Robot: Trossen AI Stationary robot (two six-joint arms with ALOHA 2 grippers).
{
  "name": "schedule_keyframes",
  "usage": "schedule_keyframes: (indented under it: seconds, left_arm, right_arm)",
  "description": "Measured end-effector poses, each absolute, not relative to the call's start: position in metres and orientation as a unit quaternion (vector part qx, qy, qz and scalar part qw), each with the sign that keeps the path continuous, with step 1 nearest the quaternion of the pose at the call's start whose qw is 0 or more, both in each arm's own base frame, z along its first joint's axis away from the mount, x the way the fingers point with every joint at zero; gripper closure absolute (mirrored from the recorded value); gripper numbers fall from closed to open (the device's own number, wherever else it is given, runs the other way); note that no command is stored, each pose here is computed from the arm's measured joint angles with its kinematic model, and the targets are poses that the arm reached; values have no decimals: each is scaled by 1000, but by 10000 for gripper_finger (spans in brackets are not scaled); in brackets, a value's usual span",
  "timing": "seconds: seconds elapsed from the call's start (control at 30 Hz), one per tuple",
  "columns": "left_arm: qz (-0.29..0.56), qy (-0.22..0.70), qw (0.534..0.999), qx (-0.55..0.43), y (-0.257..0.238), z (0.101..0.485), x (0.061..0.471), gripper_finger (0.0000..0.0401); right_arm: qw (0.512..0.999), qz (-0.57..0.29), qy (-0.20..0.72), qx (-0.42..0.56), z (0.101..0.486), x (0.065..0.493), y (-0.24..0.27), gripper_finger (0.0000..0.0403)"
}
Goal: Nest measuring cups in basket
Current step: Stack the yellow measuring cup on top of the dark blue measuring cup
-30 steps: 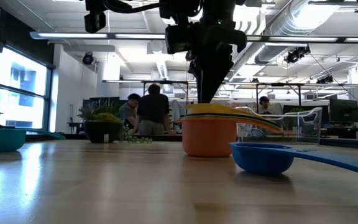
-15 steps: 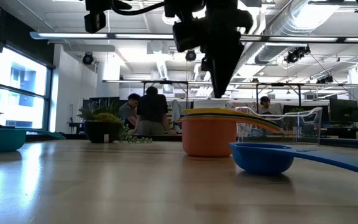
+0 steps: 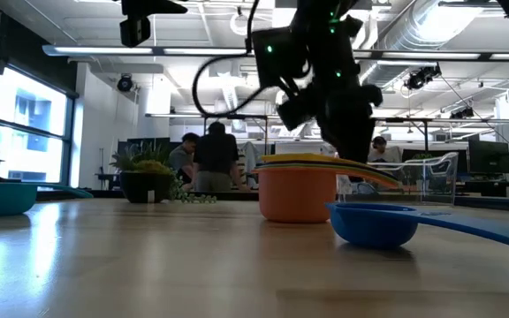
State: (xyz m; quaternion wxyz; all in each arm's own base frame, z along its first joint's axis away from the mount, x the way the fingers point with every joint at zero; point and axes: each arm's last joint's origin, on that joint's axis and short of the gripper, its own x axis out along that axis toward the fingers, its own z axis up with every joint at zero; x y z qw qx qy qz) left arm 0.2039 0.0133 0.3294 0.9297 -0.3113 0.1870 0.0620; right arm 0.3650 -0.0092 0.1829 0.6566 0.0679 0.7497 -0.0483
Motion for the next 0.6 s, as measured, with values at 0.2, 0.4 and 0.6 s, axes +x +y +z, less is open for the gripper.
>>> schedule_keyframes:
  seconds: [0.2,0.4,0.6]
  left_arm:
    - [62,187,930,-311,13,329,204,343]
    - [62,187,930,-311,13,329,204,343]
    - [62,187,930,-311,13,329,204,343]
  right_arm:
    - [644,-39,762,61,179,360,-1,288]
    - [648,-31,759,53,184,363,8,288]
    - [634,-22,771,65,185,359,15,288]
